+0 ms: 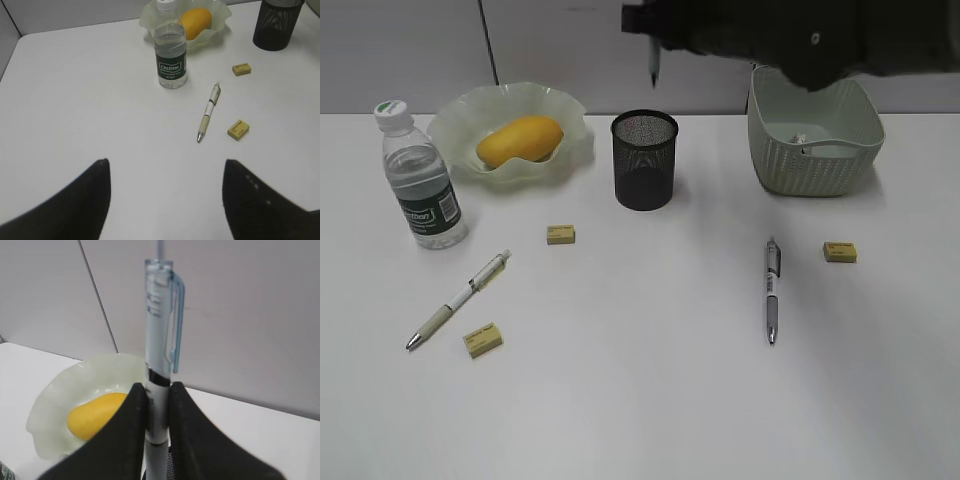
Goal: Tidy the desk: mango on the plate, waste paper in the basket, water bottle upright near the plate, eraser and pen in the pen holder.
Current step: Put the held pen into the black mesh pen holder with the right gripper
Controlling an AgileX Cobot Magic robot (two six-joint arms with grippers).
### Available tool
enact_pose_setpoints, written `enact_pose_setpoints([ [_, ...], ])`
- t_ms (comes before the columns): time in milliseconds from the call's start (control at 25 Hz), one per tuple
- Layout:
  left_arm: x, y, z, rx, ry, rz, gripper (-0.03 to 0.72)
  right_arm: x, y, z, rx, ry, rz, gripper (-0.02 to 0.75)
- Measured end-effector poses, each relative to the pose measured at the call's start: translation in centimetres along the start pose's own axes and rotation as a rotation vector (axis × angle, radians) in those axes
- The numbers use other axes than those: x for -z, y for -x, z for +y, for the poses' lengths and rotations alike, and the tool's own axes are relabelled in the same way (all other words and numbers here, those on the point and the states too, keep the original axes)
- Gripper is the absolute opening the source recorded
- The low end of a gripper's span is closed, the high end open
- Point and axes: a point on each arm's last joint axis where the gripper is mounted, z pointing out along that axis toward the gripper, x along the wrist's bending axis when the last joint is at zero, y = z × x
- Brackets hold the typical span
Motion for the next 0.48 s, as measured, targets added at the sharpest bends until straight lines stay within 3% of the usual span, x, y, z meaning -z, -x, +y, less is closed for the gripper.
enact_pose_setpoints([
  [480,0.0,0.0,0.0,0.0,0.0,0.0,0.531,-3.9,1.0,-7.3,0.046,0.006,-0.004,0.121],
])
